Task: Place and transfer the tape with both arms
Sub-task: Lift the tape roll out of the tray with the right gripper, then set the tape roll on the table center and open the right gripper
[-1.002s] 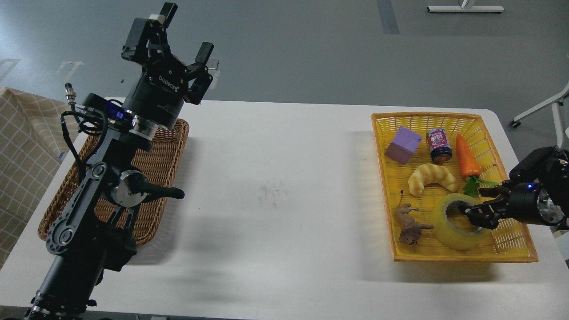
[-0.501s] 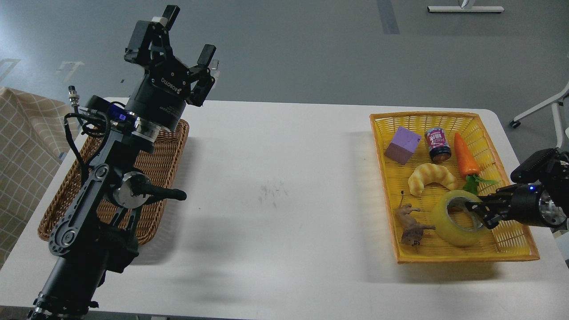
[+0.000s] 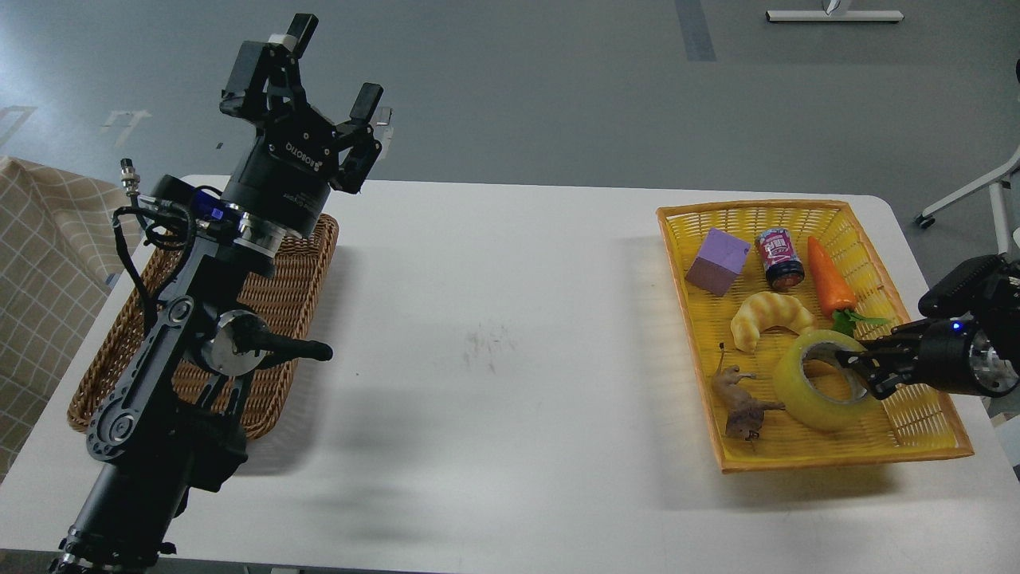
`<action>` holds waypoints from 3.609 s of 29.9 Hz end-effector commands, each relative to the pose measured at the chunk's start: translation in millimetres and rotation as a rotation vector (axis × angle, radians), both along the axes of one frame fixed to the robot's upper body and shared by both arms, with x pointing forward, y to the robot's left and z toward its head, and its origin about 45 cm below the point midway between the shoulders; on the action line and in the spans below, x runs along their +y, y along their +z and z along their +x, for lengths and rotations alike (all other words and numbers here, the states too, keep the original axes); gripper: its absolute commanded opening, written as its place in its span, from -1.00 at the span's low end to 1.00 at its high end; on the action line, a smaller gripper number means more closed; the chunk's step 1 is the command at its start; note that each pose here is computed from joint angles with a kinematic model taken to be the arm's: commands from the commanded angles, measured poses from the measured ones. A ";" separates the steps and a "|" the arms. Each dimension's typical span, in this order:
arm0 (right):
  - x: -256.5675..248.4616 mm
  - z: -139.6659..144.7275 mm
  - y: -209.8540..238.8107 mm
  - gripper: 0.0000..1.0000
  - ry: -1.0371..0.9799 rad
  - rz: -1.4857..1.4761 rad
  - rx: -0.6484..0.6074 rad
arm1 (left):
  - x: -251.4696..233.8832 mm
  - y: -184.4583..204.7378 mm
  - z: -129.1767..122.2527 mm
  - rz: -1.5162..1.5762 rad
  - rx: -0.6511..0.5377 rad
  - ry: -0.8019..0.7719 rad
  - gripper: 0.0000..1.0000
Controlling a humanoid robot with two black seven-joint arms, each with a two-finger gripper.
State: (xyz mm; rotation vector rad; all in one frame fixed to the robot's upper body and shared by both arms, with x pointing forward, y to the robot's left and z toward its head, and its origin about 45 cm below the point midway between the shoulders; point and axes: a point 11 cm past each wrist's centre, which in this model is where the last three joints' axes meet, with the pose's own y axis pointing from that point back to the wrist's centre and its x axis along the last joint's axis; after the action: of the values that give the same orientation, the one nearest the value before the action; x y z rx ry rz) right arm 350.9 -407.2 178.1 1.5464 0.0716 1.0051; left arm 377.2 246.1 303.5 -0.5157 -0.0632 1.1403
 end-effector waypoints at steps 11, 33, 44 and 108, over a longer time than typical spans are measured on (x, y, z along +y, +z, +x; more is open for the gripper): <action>30.8 34.4 50.3 -1.00 0.052 0.006 -0.079 | 0.5 -3.4 -0.7 -0.003 0.009 0.002 0.98; 191.8 97.2 55.5 -1.00 0.222 0.163 -0.124 | -7.0 -7.2 -1.5 -0.013 0.019 -0.011 0.98; 279.0 93.3 19.6 -1.00 0.282 0.222 -0.053 | -2.1 -6.2 -1.4 0.000 0.016 -0.007 0.98; 328.9 47.3 -30.6 -0.33 0.400 0.270 0.029 | 21.8 -3.0 -8.5 0.033 0.002 0.016 0.98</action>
State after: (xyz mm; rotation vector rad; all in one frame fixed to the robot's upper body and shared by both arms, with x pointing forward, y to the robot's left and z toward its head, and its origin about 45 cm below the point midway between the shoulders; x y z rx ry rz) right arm 398.3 -78.7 147.2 1.8359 0.2849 1.3476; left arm 368.5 267.0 300.2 -0.4784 -0.0906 1.1520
